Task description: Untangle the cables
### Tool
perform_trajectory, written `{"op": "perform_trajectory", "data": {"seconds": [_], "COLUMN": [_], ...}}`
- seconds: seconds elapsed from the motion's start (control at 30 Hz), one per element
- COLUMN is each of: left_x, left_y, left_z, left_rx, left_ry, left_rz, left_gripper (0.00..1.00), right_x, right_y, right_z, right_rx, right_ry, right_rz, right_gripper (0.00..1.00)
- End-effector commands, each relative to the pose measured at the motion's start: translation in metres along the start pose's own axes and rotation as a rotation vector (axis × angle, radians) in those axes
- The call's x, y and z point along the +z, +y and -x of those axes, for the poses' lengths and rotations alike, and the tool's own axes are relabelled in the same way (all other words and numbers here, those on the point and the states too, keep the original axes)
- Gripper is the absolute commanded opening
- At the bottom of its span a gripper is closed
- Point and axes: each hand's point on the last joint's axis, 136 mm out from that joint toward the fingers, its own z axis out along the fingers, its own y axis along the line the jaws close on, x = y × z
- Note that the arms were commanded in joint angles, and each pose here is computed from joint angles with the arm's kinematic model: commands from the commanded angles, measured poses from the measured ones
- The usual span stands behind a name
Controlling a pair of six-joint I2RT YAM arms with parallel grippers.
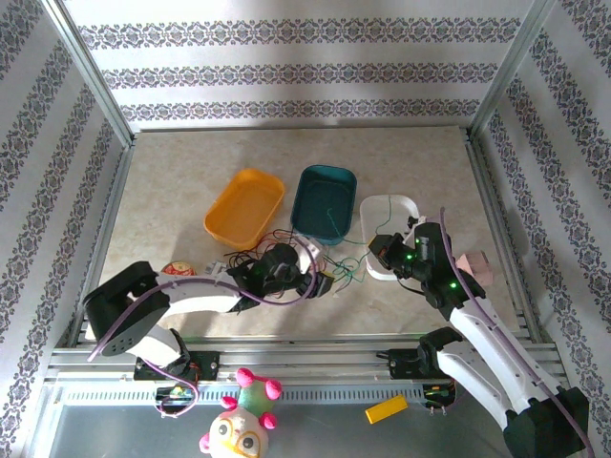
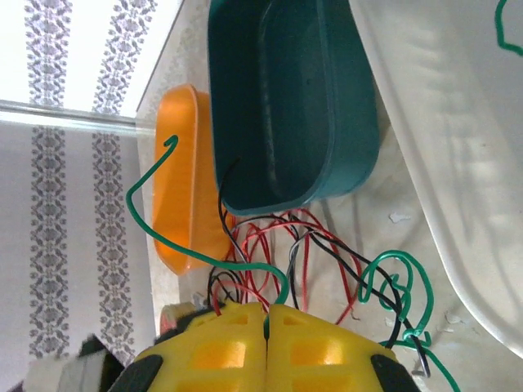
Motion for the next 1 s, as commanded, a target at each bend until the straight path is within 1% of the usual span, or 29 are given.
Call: {"op": "perform_trajectory", "data": {"seconds": [0.0,0.17,0.27,0.33,0.4,0.47,0.5,0.63,0.8,0.97], "left_x": [0.013,0.030,0.038,0.042,0.044,0.042,0.039,0.017,-0.028,-0.053], "left_y": [-0.021,-0.033,-0.030,-0.026,-0.022,-0.020,-0.021,-0.028,-0.041,-0.048], "left_z": [-0.025,-0.038,-0.039,-0.040,-0.040,-0.037,-0.033,-0.006,0.042,0.067], "left_rx": [0.077,0.116,0.123,0.125,0.120,0.113,0.108,0.083,0.054,0.021], "left_ry": [0.114,0.179,0.187,0.191,0.188,0.173,0.158,0.056,-0.118,-0.202], "left_rz": [-0.083,-0.118,-0.101,-0.081,-0.056,-0.042,-0.042,-0.053,-0.090,-0.139], "left_gripper": [0.65,0.58,0.47,0.34,0.15,0.02,0.00,0.00,0.00,0.00], "right_x": [-0.001,-0.001,-0.001,-0.001,-0.002,-0.002,-0.002,0.000,0.006,0.014], "right_y": [0.005,0.007,0.008,0.010,0.010,0.008,0.006,-0.003,-0.018,-0.029], "right_z": [0.009,0.013,0.015,0.016,0.016,0.016,0.016,0.015,0.012,0.007], "right_rx": [0.013,0.029,0.034,0.037,0.040,0.041,0.044,0.055,0.069,0.071], "right_ry": [-0.056,-0.075,-0.083,-0.086,-0.089,-0.093,-0.096,-0.103,-0.100,-0.088], "right_rz": [0.017,0.024,0.026,0.031,0.032,0.027,0.022,-0.006,-0.044,-0.081], "right_gripper": [0.00,0.00,0.00,0.00,0.00,0.00,0.00,0.00,0.00,0.00]}}
